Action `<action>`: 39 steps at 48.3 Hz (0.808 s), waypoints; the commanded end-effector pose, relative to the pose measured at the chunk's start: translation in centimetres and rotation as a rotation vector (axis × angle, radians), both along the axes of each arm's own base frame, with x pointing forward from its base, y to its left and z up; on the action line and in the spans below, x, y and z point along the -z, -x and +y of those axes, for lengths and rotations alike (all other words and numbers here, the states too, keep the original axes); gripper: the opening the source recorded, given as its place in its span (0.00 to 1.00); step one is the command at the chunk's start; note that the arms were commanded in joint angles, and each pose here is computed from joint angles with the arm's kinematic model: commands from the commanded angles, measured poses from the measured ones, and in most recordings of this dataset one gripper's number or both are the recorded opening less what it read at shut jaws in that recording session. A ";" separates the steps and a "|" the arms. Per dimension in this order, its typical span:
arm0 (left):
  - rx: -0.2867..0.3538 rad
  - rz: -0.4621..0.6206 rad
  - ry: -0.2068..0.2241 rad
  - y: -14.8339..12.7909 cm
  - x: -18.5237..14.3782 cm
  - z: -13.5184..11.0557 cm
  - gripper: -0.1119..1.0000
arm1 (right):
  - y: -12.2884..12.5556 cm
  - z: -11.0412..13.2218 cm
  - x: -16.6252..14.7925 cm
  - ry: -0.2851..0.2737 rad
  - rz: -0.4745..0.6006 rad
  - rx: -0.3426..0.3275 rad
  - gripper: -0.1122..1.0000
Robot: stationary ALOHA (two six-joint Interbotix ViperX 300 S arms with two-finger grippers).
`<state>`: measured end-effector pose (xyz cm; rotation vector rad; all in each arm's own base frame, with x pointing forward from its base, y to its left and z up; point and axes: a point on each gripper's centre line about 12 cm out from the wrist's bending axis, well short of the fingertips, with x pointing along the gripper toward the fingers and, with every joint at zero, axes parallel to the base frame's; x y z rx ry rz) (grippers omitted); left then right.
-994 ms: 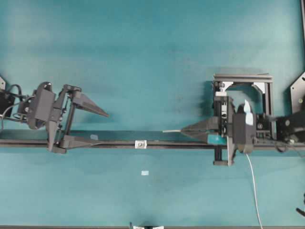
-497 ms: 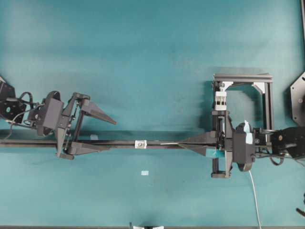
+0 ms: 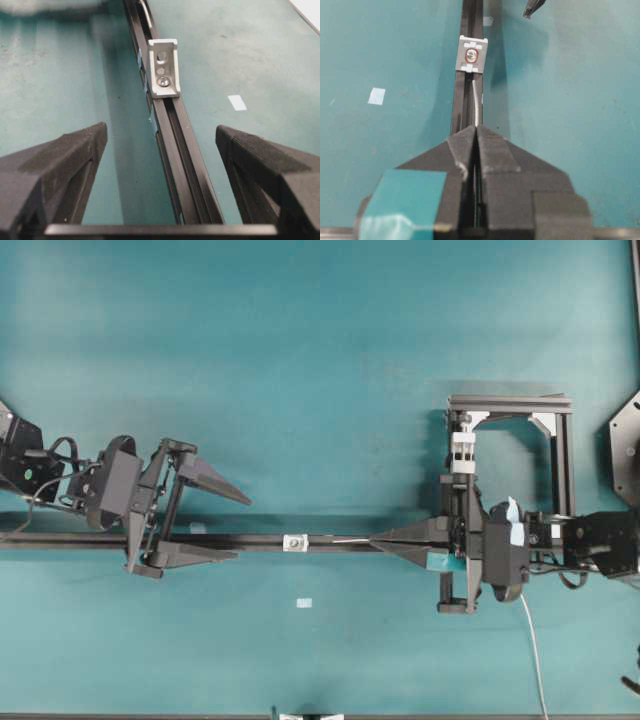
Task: Insert the wire through the hole in the metal fitting marked with a red label. (retake)
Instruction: 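Align the wire tip with the red-ringed hole in the white bracket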
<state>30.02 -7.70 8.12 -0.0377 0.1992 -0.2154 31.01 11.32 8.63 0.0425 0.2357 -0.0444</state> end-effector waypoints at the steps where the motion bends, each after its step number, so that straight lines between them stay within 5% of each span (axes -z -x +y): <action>1: 0.003 -0.030 0.008 -0.3 -0.6 -0.2 0.53 | -0.3 0.2 -0.6 -0.014 -0.033 0.002 0.13; 39: 0.003 -0.032 0.009 -0.6 -0.5 -0.3 0.53 | -0.6 0.4 -0.3 -0.026 -0.050 0.011 0.13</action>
